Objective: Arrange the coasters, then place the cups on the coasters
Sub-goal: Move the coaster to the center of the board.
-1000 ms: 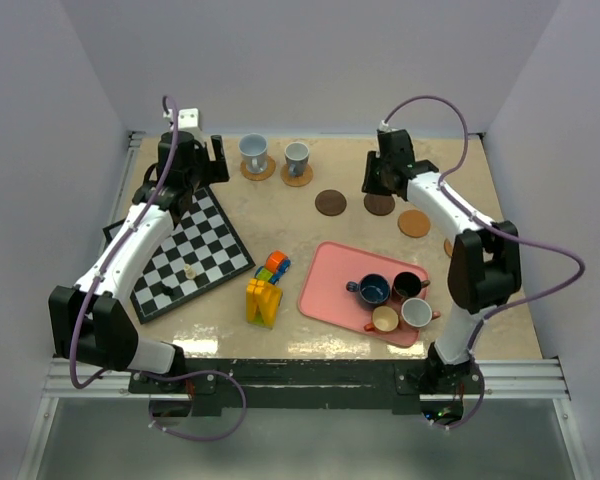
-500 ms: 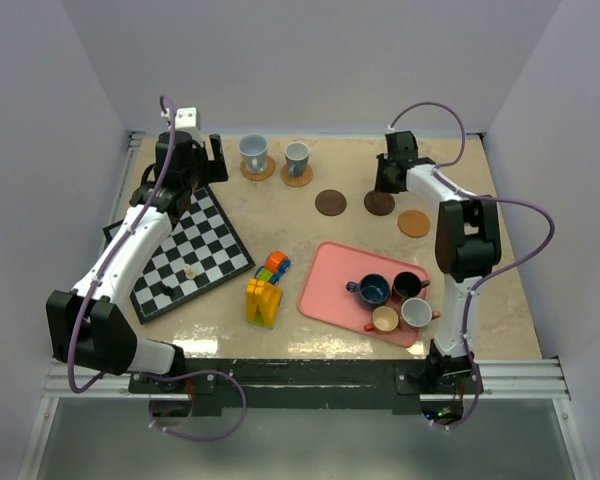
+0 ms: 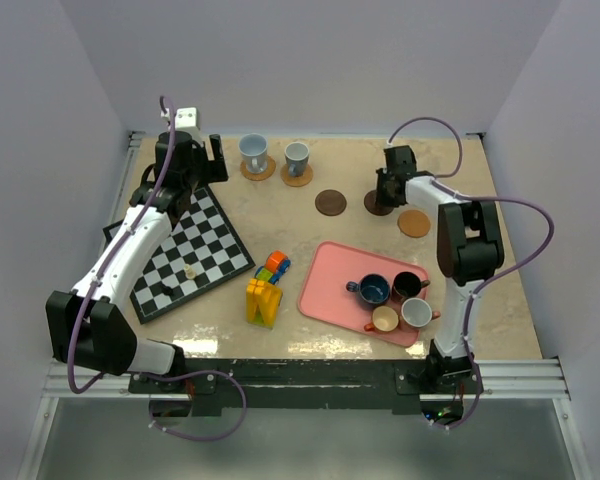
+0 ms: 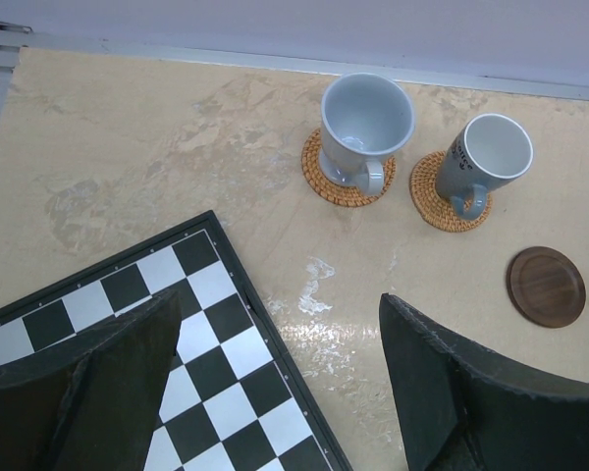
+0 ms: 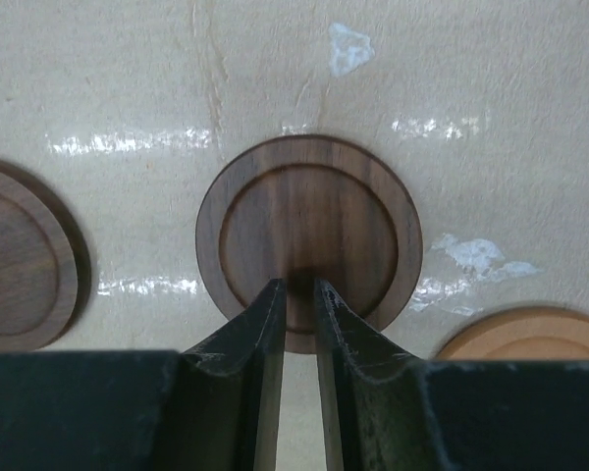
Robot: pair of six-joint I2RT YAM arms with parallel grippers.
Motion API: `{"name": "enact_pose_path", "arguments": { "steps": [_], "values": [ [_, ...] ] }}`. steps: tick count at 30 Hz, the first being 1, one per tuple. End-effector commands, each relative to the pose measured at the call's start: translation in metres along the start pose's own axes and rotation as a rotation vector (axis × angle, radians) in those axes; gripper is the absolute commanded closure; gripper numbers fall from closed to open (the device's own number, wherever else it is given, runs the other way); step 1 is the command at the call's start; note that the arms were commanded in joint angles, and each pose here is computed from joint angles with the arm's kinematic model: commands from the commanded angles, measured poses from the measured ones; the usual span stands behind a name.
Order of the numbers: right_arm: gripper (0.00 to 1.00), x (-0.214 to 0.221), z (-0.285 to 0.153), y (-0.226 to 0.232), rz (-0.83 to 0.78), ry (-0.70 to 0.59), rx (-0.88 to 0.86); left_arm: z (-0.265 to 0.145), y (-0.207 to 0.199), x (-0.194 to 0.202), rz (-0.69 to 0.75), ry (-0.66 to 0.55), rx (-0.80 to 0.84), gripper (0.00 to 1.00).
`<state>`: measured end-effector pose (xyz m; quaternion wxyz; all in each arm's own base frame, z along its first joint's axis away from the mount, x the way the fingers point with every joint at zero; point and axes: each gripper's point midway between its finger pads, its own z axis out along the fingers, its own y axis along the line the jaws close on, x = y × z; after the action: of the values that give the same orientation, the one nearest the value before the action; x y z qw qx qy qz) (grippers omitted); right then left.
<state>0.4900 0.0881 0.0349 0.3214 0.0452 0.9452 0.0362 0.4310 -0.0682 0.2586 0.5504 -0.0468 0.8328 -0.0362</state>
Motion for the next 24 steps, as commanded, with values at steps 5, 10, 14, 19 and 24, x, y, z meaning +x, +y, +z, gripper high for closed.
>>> {"name": "enact_pose_path", "arguments": {
  "steps": [5,10,14,19,24],
  "values": [
    [0.79,0.014,-0.019,0.010,0.016,0.001,0.005,-0.015,-0.004,-0.023,-0.009,-0.075,0.021,0.14],
    [0.80,0.032,-0.026,0.013,0.032,0.026,0.016,-0.016,-0.003,-0.018,-0.010,-0.069,0.020,0.14],
    [0.80,0.043,-0.031,0.014,0.033,0.038,0.023,-0.018,-0.003,-0.017,-0.013,-0.070,0.024,0.14],
    [0.80,0.050,-0.035,0.014,0.039,0.048,0.030,-0.019,-0.004,-0.016,-0.019,-0.069,0.028,0.14],
    [0.81,0.052,-0.038,0.012,0.047,0.052,0.049,-0.021,-0.003,-0.013,-0.020,-0.067,0.028,0.14]
  ]
}}
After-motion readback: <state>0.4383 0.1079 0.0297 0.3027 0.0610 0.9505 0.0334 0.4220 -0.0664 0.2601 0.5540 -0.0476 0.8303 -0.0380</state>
